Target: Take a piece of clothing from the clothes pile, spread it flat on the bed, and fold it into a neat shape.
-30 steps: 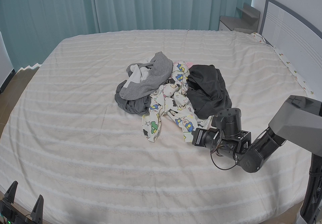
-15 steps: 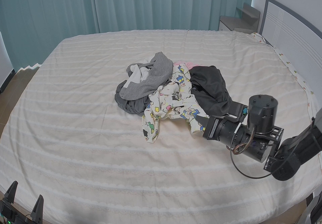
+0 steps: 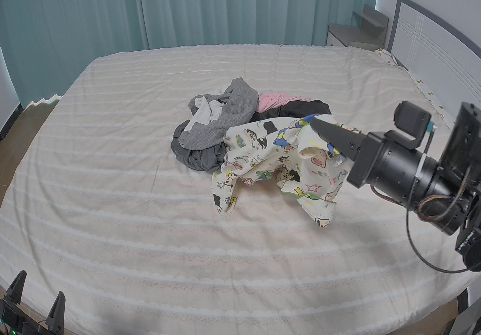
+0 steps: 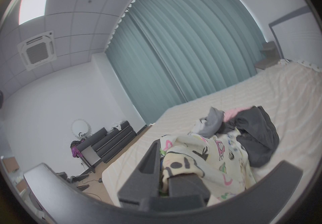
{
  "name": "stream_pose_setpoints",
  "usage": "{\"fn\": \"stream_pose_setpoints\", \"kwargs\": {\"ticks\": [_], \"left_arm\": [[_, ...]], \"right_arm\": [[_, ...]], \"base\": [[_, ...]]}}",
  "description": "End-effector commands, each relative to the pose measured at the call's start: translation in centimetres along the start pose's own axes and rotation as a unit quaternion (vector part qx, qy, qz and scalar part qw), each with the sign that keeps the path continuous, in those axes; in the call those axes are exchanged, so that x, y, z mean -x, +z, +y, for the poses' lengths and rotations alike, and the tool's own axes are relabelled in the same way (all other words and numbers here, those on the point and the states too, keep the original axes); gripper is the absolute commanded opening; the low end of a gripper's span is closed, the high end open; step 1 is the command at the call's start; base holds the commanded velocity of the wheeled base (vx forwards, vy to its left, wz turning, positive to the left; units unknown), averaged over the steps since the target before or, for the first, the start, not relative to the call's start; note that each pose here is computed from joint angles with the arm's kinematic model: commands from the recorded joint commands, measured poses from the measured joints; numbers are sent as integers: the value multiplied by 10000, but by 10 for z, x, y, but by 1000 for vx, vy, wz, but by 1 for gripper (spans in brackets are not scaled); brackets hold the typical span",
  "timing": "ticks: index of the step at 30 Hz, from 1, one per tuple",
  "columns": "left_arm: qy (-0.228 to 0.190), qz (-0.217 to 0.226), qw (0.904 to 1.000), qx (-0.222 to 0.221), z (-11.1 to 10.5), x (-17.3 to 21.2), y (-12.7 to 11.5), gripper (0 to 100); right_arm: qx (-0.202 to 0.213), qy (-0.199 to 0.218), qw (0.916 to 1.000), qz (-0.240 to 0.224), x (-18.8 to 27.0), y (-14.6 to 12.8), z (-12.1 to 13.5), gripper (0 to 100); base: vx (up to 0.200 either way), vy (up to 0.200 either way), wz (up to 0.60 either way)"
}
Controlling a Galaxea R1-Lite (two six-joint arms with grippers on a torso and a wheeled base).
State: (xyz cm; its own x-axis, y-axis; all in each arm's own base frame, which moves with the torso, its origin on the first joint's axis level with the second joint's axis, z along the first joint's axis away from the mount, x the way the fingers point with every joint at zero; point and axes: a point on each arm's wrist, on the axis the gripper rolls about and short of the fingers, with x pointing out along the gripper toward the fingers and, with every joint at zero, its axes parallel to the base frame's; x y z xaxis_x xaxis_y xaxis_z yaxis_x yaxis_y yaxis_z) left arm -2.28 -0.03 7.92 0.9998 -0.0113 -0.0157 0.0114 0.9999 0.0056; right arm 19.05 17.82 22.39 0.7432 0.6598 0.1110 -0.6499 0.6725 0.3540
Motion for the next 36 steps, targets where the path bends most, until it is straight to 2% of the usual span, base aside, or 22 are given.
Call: {"fn": "stream_pose_setpoints", "kwargs": {"ticks": [1,3,4,6,7,8,10,13,16,17,20,22,23,24,25,26,28,30,31,33,35,36], "left_arm": [[3,-10,10000,13,0,0,-4,100],[-36,-209,9997,72,0,1,3,100],[-150,-689,9972,258,0,7,26,100],[-660,-1563,9808,958,0,25,89,100],[-1006,-1716,9726,1202,0,30,112,100],[-1198,-1784,9690,1222,0,33,122,100],[-1858,-1462,9659,1054,-3,26,140,100],[-2513,-432,9612,1057,-8,-3,135,100],[-3047,606,9454,988,-12,-42,126,100],[-3147,818,9410,941,-13,-51,124,100],[-3533,1647,9190,592,-19,-90,111,100],[-3788,2019,9024,388,-26,-107,102,100],[-3788,2019,9024,388,-26,-107,102,100],[-3965,2413,8855,233,-33,-115,88,100],[-4037,2594,8772,190,-36,-115,80,100],[-4037,2594,8772,190,-36,-115,80,100],[-4306,2831,8569,89,-47,-124,69,100],[-4405,2760,8542,38,-52,-128,70,100],[-4524,2522,8554,-41,-61,-137,74,100],[-4506,2384,8601,-150,-70,-146,74,100],[-4347,2321,8696,-311,-88,-159,69,100],[-4340,2308,8703,-317,-89,-160,69,100]], "right_arm": [[141,563,9972,-462,28,31,25,0],[170,739,9957,-523,35,36,34,0],[182,847,9948,-544,37,39,38,0],[213,1001,9933,-543,37,43,45,0],[251,1081,9922,-561,35,46,49,0],[267,1107,9919,-570,34,48,50,0],[303,1351,9887,-576,32,55,57,0],[322,1620,9844,-603,28,65,62,0],[322,1732,9828,-560,23,71,68,0],[306,1770,9822,-554,21,73,70,0],[274,1881,9801,-566,12,77,81,0],[258,1937,9791,-571,7,79,85,0],[258,1937,9791,-571,7,79,85,0],[238,1946,9794,-493,-2,79,90,0],[238,1924,9801,-420,-7,76,91,0],[238,1924,9801,-420,-7,76,91,0],[225,1904,9805,-433,-20,77,95,0],[222,1887,9807,-454,-23,77,96,0],[206,1788,9823,-516,-29,78,97,0],[192,1701,9837,-542,-35,78,99,0],[173,1595,9855,-558,-43,74,101,0],[174,1592,9855,-551,-44,74,101,0]], "base": [[0,0,0],[0,0,0],[0,0,0],[0,0,0],[0,0,0],[0,0,0],[0,0,0],[0,0,0],[0,0,0],[0,0,0],[0,0,0],[0,0,0],[0,0,0],[0,0,0],[0,0,0],[0,0,0],[0,0,0],[0,0,0],[0,0,0],[0,0,0],[0,0,0],[0,0,0]]}}
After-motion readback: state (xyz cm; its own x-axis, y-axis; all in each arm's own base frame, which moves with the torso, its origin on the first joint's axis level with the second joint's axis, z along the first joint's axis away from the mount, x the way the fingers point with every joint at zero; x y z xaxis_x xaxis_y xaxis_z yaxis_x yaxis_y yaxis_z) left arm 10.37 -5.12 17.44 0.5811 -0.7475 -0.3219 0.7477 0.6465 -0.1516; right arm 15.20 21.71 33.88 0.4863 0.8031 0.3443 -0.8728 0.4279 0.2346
